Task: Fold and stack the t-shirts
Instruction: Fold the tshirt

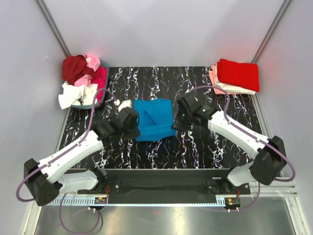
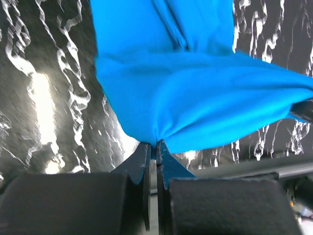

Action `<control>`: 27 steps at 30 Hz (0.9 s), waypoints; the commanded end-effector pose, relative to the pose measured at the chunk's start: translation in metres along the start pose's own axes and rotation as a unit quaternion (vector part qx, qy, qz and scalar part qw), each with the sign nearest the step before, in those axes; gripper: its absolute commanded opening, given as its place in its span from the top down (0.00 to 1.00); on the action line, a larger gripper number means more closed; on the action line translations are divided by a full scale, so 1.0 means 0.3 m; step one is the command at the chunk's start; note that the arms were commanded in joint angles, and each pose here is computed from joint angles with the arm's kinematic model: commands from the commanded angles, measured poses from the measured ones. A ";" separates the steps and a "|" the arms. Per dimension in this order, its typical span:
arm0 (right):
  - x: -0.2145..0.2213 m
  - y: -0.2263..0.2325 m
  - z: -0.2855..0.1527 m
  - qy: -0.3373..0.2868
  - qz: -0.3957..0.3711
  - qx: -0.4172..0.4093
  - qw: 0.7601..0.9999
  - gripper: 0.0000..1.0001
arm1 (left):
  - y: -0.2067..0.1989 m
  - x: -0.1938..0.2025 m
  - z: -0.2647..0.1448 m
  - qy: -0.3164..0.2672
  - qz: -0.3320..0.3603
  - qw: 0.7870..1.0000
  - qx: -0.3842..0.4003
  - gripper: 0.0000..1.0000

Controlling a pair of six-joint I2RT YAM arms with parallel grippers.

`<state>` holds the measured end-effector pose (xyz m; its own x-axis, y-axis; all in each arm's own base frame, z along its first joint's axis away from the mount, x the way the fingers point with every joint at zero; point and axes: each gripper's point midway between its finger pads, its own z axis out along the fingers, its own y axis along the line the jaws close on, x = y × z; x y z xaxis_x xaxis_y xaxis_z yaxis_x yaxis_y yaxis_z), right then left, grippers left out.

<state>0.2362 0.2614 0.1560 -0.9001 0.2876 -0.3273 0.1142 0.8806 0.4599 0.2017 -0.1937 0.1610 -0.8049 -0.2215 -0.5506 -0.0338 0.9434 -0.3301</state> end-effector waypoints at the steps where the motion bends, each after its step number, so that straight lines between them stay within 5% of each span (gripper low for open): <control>1: -0.132 0.011 -0.026 -0.029 -0.025 0.007 0.999 1.00 | -0.021 -0.099 -0.001 -0.012 0.035 0.999 0.011 1.00; 10: -0.369 0.050 0.062 -0.035 -0.035 0.013 0.999 1.00 | 0.001 -0.320 0.119 -0.009 0.032 0.999 -0.008 1.00; 19: -0.656 -0.002 0.456 0.000 -0.017 0.057 0.998 1.00 | 0.139 -0.579 0.468 0.035 0.019 0.998 -0.056 1.00; 20: -0.683 -0.015 0.492 0.002 -0.015 0.062 0.998 1.00 | 0.124 -0.646 0.495 0.022 0.020 0.998 -0.049 0.94; 21: -0.758 0.033 0.469 -0.018 -0.017 0.046 0.999 0.90 | 0.137 -0.602 0.607 0.062 0.019 0.997 -0.037 0.60; 22: -0.749 -0.032 0.582 0.005 -0.015 0.063 0.998 0.47 | 0.173 -0.601 0.703 0.086 0.012 0.995 -0.041 0.41; 23: -0.766 -0.048 0.602 0.002 -0.008 0.072 0.997 0.32 | 0.141 -0.656 0.685 0.072 0.011 0.997 -0.016 0.29; 24: -0.804 -0.027 0.581 -0.010 -0.004 0.064 0.998 0.25 | 0.160 -0.583 0.775 0.121 0.003 0.993 -0.005 0.19; 25: -0.803 -0.039 0.609 -0.008 0.000 0.065 0.998 0.17 | 0.173 -0.591 0.797 0.122 0.000 0.993 -0.006 0.17; 27: -0.782 -0.063 0.662 0.000 0.006 0.061 0.998 0.15 | 0.165 -0.609 0.811 0.102 -0.001 0.995 0.003 0.13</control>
<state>0.5356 0.2644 0.0580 -0.8901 0.3020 -0.3413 0.1610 0.9090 0.3844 0.4929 -0.1576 0.0477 -0.8972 -0.2052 -0.3910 -0.0986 0.9562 -0.2755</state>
